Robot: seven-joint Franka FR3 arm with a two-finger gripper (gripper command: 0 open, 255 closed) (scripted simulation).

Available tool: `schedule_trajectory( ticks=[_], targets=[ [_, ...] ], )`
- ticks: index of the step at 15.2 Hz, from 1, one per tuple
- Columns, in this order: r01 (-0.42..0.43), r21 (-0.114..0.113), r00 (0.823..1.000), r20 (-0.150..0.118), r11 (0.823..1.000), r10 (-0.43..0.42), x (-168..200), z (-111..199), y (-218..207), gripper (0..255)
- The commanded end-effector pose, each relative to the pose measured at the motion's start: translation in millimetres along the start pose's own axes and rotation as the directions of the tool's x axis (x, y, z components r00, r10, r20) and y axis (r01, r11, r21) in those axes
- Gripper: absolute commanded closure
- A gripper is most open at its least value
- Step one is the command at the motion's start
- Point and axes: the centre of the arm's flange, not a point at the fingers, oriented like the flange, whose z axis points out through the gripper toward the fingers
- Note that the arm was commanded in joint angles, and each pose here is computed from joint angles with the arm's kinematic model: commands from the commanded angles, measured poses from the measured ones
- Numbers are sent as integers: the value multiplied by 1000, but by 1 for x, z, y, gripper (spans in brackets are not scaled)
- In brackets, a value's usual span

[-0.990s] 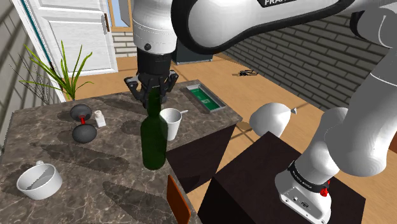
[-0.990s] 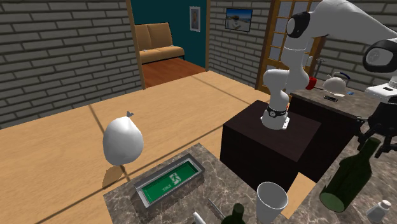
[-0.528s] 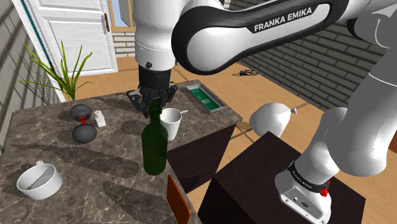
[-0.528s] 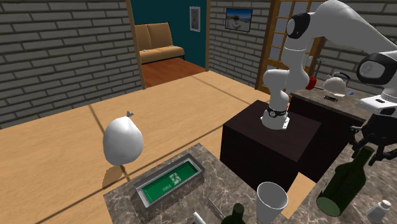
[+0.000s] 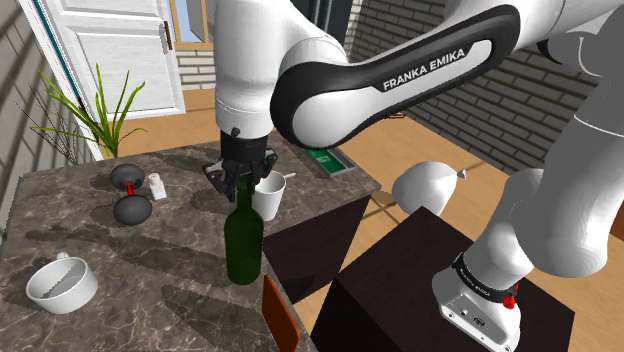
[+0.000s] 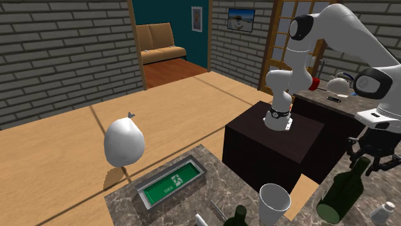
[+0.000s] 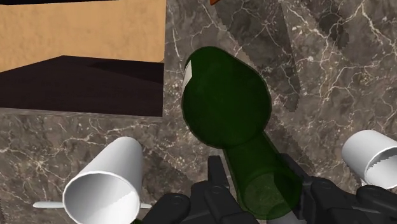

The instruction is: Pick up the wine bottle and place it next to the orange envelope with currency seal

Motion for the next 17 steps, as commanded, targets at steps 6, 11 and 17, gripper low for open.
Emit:
schedule_trajectory(
  ticks=[6, 11, 17],
  targets=[
    [0, 1, 1000, -1, 1000, 0, -3, 31, 0, 255],
    [0, 1, 1000, -1, 1000, 0, -3, 31, 0, 255],
    [0, 1, 1000, -1, 1000, 0, -3, 31, 0, 0]
  ],
)
